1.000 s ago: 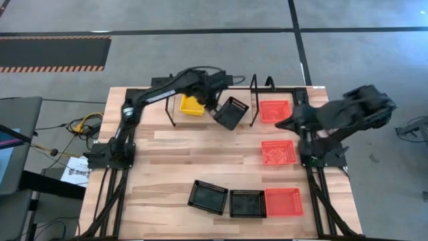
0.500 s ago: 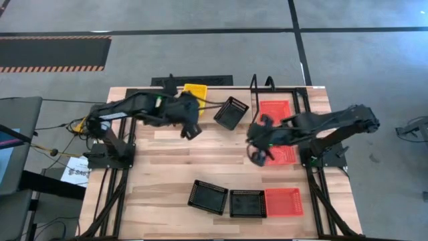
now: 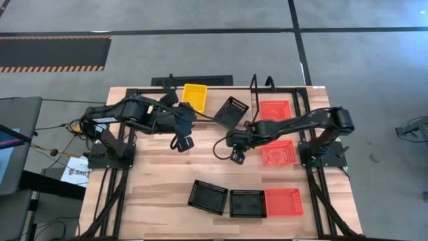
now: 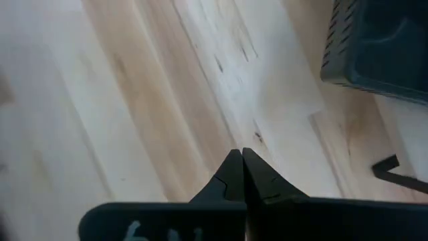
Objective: Stack baskets on shelf by color
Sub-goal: Put the top black bin on the shelf, then stack the left black bin on top of the other black bin on the shelf
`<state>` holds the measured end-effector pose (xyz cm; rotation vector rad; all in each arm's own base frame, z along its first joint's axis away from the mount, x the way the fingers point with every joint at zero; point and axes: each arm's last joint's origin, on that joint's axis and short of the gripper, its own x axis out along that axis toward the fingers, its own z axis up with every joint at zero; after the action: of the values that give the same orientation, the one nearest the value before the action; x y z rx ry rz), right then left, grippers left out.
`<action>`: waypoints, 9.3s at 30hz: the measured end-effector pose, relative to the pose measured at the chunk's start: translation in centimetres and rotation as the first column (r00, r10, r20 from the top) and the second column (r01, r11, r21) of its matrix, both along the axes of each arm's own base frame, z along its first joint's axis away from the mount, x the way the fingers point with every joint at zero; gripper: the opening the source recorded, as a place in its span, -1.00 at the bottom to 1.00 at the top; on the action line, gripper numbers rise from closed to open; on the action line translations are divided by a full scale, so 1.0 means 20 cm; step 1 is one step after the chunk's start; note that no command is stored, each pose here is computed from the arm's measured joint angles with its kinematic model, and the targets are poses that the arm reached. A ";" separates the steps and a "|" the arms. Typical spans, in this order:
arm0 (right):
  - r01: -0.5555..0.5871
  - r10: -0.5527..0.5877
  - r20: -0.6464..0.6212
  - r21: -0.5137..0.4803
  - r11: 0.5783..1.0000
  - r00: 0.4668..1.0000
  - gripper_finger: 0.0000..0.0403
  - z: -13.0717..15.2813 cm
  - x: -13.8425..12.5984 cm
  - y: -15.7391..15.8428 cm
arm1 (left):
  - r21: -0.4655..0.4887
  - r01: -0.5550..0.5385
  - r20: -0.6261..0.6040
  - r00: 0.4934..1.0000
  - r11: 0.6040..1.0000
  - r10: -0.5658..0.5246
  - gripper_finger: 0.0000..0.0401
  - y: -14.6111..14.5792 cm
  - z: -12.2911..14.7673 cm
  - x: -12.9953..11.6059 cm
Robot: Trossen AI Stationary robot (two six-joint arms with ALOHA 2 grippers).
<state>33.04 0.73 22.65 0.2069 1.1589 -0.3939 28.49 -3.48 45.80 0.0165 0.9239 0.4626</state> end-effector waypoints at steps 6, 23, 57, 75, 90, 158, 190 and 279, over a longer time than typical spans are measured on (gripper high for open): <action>-0.020 0.012 -0.086 -0.090 0.996 0.996 -1.00 -0.08 0.02 -0.10 | -0.008 0.031 -0.013 0.999 0.999 -0.031 -0.33 0.00 0.00 0.00; -0.080 0.037 -0.157 -0.276 0.958 0.987 -1.00 -0.04 -0.02 -0.42 | -0.034 0.025 -0.008 1.000 0.999 -0.025 -0.33 -0.01 0.00 0.00; -0.121 0.133 0.002 -0.397 0.910 0.991 -1.00 0.47 -0.05 -0.42 | -0.052 0.082 -0.035 0.996 0.995 -0.083 -0.33 -0.01 -0.01 0.01; -0.046 0.351 0.578 -0.475 0.879 0.737 -0.97 1.33 -0.67 -0.03 | -0.208 0.167 -0.321 0.919 0.964 -0.229 -0.33 -0.10 -0.45 0.43; -0.170 0.435 0.524 -0.478 0.862 0.733 -0.98 1.31 -0.72 0.06 | -0.455 0.184 -0.507 0.751 0.871 -0.423 -0.33 -0.25 -0.95 0.68; -0.156 0.427 0.498 -0.496 0.854 0.755 -0.97 1.30 -0.72 0.06 | -0.316 0.180 -0.401 0.864 0.932 -0.303 -1.00 0.04 -0.75 0.72; 0.368 -0.019 0.421 -0.767 0.526 0.907 -0.99 1.32 -0.80 -0.03 | -0.531 -0.302 0.002 0.934 0.792 0.357 -1.00 1.09 -0.65 0.67; 0.327 -0.041 0.375 -0.743 0.584 0.926 -0.99 1.25 -0.84 -0.03 | -0.558 -0.298 -0.268 0.948 0.774 0.172 -0.65 1.27 -1.06 0.69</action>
<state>16.32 0.07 47.58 -0.4030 0.5366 -1.0052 42.24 21.90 24.51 -0.6497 1.2514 0.3899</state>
